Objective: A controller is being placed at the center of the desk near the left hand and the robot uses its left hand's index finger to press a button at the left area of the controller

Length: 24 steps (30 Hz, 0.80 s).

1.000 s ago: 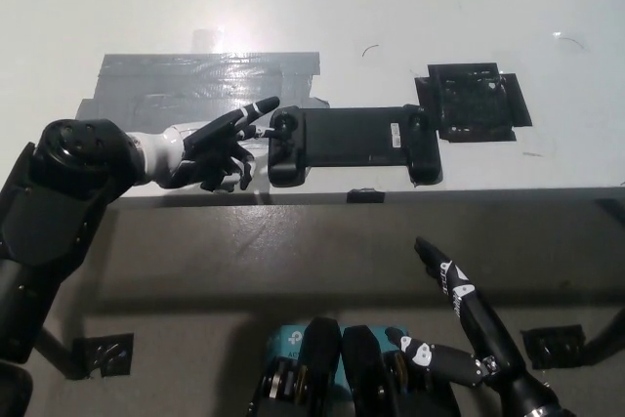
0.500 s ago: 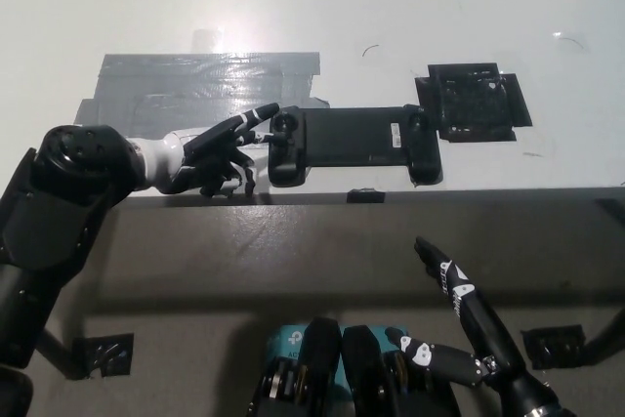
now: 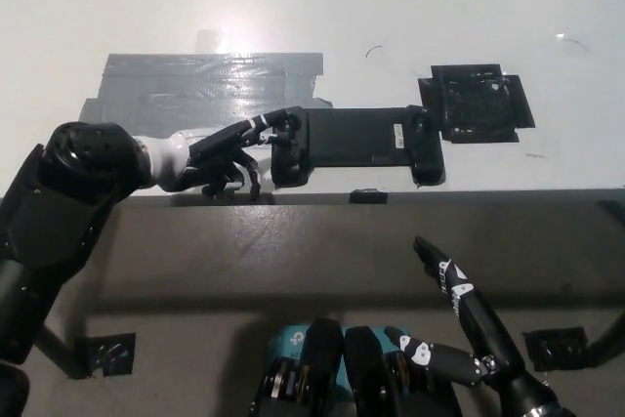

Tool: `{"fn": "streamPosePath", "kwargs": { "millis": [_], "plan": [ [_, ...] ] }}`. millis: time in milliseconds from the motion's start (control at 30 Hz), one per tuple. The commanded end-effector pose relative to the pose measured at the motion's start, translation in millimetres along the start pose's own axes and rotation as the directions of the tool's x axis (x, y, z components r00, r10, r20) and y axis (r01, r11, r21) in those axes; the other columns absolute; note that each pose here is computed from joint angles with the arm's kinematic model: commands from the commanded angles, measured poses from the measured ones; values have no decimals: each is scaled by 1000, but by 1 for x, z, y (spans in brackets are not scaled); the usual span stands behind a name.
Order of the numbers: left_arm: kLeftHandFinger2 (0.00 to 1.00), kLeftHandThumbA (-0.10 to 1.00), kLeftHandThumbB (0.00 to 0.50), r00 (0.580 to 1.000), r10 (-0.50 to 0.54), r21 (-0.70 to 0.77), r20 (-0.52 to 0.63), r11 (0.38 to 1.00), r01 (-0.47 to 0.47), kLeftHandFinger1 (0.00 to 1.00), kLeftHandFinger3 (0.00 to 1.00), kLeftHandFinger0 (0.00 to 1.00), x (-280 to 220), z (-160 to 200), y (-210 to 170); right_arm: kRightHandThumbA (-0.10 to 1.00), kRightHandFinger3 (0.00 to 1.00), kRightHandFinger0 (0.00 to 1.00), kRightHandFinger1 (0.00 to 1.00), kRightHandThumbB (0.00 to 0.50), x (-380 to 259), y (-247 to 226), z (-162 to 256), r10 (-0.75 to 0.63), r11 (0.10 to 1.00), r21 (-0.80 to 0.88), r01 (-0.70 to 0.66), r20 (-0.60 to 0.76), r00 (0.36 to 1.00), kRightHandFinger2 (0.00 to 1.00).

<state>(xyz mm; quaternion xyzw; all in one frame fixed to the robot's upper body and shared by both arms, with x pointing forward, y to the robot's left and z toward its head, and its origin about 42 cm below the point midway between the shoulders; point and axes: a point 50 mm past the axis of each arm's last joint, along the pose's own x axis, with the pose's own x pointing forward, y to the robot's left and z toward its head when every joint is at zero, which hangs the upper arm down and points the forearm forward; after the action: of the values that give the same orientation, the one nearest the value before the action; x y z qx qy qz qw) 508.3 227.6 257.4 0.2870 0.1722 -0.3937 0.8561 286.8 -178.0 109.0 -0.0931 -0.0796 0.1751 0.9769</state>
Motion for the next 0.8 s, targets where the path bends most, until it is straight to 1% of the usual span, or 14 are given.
{"fn": "streamPosePath", "kwargs": {
  "millis": [0,33,67,100,133,167,233,267,400,467,567,600,700,767],
  "plan": [
    [525,1000,447,992,-11,66,-127,998,20,169,1000,10,-2,-22,0,785,1000,1000,1000,256,8,-1,14,-6,1000,11,6,66,998,1000],
    [558,1000,448,989,-20,74,-144,997,31,207,1000,25,0,-27,-2,789,1000,1000,1000,258,8,-1,15,-7,1000,11,7,65,998,1000],
    [590,1000,449,986,-26,75,-164,996,39,246,1000,10,2,-32,-5,790,1000,1000,1000,259,8,-2,15,-8,1000,10,8,63,998,1000],
    [603,1000,453,984,-30,64,-174,997,42,260,1000,17,3,-35,-7,792,1000,1000,1000,260,8,-2,15,-8,1000,10,8,63,998,1000],
    [606,1000,476,982,-36,48,-183,998,46,259,1000,8,5,-37,-8,794,1000,1000,1000,260,8,-2,15,-8,1000,8,8,64,998,1000],
    [609,1000,484,980,-46,34,-195,998,53,258,1000,2,6,-42,-12,796,1000,1000,1000,261,8,-1,14,-7,1000,6,7,64,998,1000],
    [597,1000,479,978,-58,43,-200,997,68,247,1000,8,7,-46,-15,799,1000,1000,1000,259,9,0,14,-6,1000,4,6,66,998,1000],
    [566,1000,480,976,-77,58,-204,994,91,222,1000,57,8,-50,-19,801,1000,1000,1000,259,9,0,14,-7,1000,5,6,65,998,1000],
    [568,1000,500,971,-92,52,-220,993,106,206,1000,6,11,-56,-26,801,1000,1000,1000,258,8,-1,15,-7,1000,7,6,64,998,1000],
    [521,1000,500,970,-100,51,-223,992,115,165,1000,0,12,-60,-30,804,1000,1000,1000,263,9,-1,15,-7,1000,5,7,65,998,1000],
    [498,1000,500,969,-103,51,-225,992,118,136,1000,7,12,-64,-33,803,1000,1000,1000,264,9,-1,15,-7,1000,7,7,67,998,1000],
    [497,1000,488,969,-109,54,-222,991,124,140,1000,0,11,-64,-34,803,1000,1000,1000,263,9,-1,15,-6,1000,7,6,67,998,1000],
    [530,1000,499,968,-116,32,-224,992,126,161,1000,0,11,-64,-36,806,1000,1000,1000,266,9,-1,15,-5,1000,3,5,63,998,1000],
    [531,1000,500,974,-119,17,-193,992,125,188,1000,0,5,-53,-35,805,1000,1000,1000,267,9,0,15,-4,1000,7,4,63,998,1000]
  ]
}}
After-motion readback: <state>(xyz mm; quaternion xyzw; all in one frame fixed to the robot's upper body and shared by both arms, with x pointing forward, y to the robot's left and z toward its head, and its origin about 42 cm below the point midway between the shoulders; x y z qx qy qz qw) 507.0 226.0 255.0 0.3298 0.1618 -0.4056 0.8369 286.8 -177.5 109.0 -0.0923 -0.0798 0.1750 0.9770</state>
